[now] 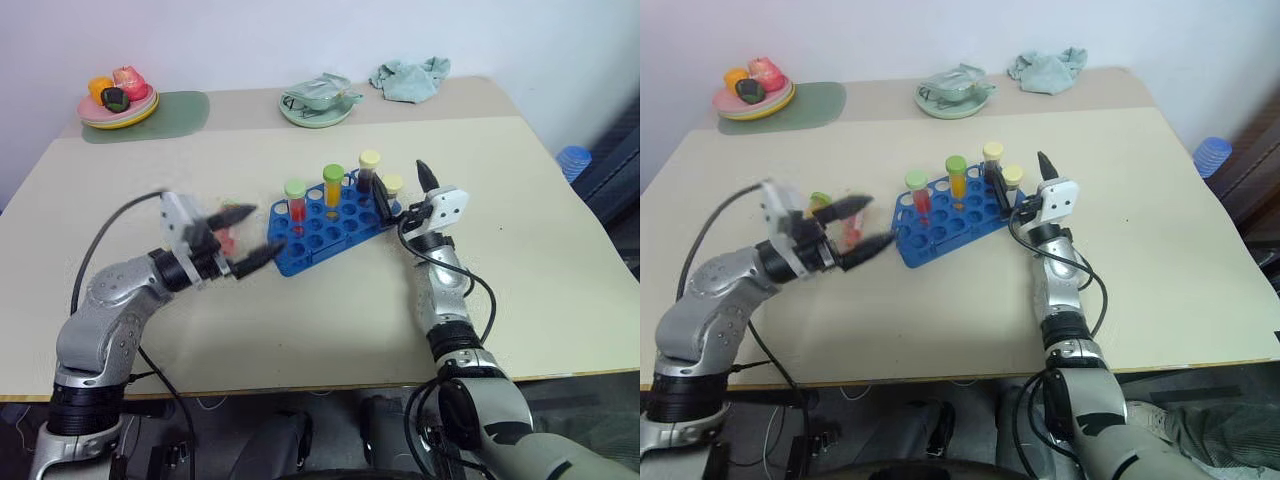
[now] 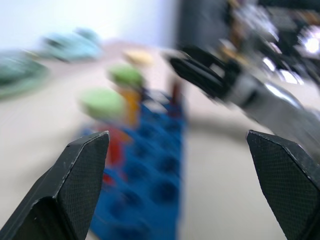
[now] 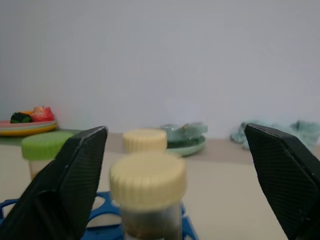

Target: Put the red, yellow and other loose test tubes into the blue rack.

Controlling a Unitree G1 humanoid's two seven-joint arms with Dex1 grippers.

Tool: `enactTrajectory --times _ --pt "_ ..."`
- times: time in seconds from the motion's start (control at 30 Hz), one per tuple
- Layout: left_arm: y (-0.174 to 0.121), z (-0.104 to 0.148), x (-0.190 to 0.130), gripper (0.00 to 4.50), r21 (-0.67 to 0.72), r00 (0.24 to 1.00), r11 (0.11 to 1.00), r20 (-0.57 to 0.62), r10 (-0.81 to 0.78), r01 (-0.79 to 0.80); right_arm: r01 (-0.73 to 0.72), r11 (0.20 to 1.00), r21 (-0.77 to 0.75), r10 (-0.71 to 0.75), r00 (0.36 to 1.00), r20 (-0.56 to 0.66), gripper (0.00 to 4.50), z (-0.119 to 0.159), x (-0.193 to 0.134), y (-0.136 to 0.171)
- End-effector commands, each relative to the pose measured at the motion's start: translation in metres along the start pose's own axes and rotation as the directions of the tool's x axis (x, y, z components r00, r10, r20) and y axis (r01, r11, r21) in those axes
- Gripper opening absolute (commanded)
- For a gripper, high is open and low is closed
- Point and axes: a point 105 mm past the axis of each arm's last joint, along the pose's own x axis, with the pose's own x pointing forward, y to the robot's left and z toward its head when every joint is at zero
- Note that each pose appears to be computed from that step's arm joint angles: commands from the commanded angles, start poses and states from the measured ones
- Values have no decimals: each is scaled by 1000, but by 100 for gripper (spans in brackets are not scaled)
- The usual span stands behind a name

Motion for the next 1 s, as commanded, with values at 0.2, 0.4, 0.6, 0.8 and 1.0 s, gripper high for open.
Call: enactTrajectory --times 0.2,0.4,0.6,0.8,1.0 --pt "57 25 -20 450 4 863 864 -19 504 -504 -322 947 -6 320 941 -109 444 70 -15 -2" --pt "98 8 -15 450 -63 628 646 -321 709 -761 -599 800 51 586 759 -284 444 100 -33 7" --pt "127 -8 -14 450 -33 435 516 -586 684 -856 -699 708 101 693 659 -293 444 119 -28 20" --pt "153 -14 -3 450 0 349 487 -697 626 -873 -770 610 185 780 543 -312 444 126 -36 33" --pt "164 -22 10 450 27 366 552 -721 588 -833 -819 541 191 827 478 -295 444 135 -42 37"
